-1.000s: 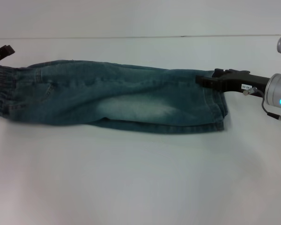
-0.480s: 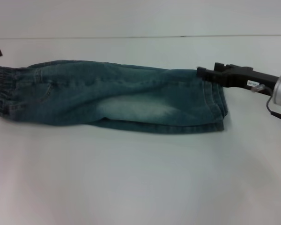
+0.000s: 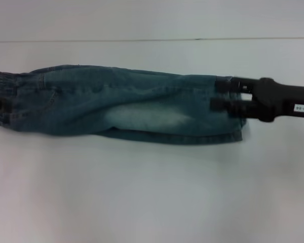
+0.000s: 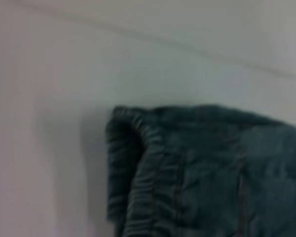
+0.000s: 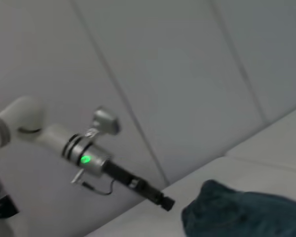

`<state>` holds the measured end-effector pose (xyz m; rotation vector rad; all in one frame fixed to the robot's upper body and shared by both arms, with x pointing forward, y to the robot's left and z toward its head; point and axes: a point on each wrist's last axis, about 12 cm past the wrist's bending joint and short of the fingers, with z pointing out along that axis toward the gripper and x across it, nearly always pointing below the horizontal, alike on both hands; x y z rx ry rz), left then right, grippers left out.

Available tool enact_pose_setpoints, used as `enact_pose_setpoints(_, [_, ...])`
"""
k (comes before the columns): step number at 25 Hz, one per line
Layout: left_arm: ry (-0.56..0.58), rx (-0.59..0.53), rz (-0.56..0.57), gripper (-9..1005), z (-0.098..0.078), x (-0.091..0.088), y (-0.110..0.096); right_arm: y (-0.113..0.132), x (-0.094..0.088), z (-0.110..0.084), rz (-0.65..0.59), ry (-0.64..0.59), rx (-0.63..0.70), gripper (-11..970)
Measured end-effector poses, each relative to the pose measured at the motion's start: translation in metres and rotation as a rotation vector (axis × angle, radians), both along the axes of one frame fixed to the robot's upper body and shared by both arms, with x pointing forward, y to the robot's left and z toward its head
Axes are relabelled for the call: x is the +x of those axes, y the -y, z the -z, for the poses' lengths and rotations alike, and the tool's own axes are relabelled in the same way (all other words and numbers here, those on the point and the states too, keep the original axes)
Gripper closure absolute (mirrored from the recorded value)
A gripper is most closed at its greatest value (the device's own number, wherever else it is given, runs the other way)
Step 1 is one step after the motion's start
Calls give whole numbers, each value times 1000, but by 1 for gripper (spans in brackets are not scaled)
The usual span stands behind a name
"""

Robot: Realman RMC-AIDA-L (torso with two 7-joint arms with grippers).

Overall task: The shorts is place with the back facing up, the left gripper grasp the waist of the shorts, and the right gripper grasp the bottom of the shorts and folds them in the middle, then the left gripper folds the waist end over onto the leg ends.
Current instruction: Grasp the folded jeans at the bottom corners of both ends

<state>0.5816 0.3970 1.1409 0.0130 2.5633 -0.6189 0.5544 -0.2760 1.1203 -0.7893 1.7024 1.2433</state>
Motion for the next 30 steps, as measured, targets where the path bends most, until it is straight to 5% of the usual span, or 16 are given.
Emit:
enact_pose_setpoints(17, [-76, 72, -218, 147, 15, 29, 7, -21, 5, 9, -15, -22, -52, 164])
enact_pose_setpoints(30, [-100, 91, -243, 178, 30, 32, 15, -28, 10, 10, 1, -17, -60, 181])
